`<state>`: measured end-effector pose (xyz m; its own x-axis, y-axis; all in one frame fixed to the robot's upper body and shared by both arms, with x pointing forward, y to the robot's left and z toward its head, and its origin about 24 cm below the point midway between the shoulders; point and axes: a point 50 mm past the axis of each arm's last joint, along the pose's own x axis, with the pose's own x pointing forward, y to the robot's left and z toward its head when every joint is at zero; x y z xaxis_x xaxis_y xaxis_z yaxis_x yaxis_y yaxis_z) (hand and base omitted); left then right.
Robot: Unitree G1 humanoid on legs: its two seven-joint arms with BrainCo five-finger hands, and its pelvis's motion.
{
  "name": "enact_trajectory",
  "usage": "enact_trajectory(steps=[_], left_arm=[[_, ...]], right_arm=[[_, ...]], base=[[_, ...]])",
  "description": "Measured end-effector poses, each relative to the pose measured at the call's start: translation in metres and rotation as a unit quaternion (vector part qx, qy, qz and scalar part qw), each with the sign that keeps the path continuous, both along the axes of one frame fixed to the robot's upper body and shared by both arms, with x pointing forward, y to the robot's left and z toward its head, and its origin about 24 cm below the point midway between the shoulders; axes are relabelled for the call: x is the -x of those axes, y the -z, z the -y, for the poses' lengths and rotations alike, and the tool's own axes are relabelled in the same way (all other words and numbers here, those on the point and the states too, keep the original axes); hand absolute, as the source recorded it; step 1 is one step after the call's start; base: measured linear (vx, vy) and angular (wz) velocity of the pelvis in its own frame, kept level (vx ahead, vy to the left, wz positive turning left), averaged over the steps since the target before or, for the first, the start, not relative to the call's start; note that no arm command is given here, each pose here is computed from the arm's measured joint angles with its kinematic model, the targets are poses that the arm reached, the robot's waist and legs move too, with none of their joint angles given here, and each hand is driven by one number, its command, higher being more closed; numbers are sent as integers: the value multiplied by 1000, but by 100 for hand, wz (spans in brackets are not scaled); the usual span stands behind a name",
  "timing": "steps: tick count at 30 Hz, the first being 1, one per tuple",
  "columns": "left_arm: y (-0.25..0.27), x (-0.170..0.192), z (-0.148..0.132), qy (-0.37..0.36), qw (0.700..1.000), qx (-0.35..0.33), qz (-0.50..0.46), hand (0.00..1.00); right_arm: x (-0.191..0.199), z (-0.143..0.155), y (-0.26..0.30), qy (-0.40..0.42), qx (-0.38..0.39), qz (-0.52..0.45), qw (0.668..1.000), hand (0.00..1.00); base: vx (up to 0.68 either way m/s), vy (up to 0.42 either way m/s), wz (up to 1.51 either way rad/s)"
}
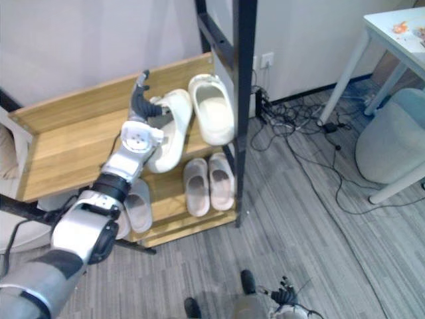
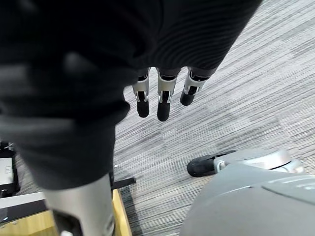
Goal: Organize the slippers on the shoe rack
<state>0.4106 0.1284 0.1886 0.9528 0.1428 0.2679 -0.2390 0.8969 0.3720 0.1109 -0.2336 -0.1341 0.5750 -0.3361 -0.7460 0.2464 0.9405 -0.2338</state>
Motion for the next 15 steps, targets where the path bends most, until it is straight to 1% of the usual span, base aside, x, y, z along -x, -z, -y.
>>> enact_trajectory(steps=[4, 12, 15], left_arm=[[4, -1, -1, 1, 1000, 13, -12, 0], [1, -4, 7, 31, 999, -9, -26, 0], [-1, -4, 15, 41, 999, -15, -27, 0]], right_arm=[[-1, 2, 0, 1, 1, -2, 1000, 0], [0, 2, 0, 9, -5, -4, 1000, 0], [1, 2, 1, 15, -9, -4, 1000, 0]], base=[[-15, -24, 3], [-16, -22, 6], [-13, -20, 5]])
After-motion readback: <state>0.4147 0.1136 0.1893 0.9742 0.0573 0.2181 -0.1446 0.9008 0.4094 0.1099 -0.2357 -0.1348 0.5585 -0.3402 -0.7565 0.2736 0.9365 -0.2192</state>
